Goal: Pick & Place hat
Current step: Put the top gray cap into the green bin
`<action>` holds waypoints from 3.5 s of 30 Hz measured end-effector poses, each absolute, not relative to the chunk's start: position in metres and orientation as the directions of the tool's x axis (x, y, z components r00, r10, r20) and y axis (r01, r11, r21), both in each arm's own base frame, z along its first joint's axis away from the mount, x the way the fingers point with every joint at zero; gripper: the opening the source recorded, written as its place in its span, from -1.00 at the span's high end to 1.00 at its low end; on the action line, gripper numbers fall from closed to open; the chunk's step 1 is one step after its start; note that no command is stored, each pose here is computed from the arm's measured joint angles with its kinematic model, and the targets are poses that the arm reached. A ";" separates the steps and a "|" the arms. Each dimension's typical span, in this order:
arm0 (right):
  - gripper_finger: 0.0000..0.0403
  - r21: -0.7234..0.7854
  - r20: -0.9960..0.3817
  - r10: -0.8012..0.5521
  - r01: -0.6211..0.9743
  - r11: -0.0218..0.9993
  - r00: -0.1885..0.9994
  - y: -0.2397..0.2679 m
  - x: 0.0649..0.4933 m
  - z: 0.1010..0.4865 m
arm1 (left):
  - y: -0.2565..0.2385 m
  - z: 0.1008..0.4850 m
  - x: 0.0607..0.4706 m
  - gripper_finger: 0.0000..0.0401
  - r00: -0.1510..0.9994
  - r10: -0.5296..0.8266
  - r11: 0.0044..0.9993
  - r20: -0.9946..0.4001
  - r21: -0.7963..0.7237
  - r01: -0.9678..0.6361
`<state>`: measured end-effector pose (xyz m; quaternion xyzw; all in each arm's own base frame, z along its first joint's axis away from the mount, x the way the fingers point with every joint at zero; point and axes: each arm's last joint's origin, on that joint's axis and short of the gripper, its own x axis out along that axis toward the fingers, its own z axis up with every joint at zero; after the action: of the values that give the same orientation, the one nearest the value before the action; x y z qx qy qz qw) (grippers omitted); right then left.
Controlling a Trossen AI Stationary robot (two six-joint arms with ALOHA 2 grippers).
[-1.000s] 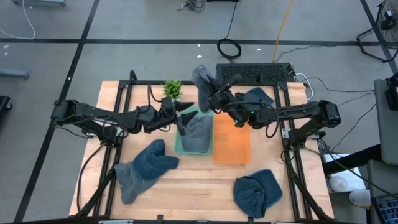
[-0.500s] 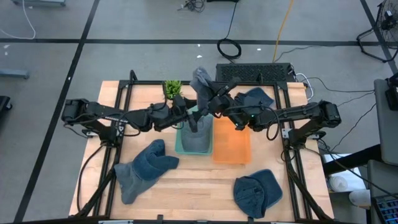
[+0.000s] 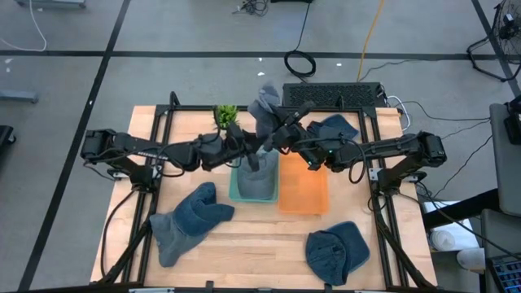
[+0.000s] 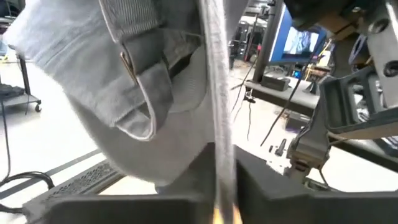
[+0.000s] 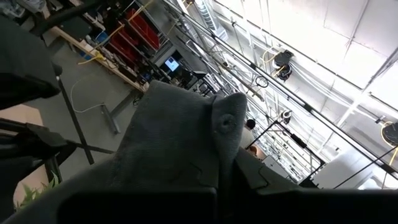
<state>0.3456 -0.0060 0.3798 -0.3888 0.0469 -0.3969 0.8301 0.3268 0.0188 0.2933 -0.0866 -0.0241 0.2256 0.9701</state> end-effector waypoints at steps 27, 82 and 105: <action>-0.40 -0.708 0.102 -0.873 0.652 0.273 0.476 -0.009 0.338 0.359 | 0.017 0.336 0.268 0.96 0.889 0.453 0.890 -0.068 -0.020 -0.455; -0.40 0.047 0.271 0.220 -0.241 0.970 0.937 -0.054 0.309 0.265 | 0.001 0.371 0.162 0.97 0.955 -0.268 0.888 0.130 0.417 0.193; -0.41 0.076 0.286 0.420 -0.458 0.886 0.861 -0.039 0.308 0.269 | 0.038 0.302 0.248 0.97 0.872 -0.460 0.863 0.170 0.315 0.394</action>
<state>0.3077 -0.0388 0.2690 0.0708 -0.1318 0.2282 0.9621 0.2475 0.0379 0.3017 0.1363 -0.1206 -0.2229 0.9577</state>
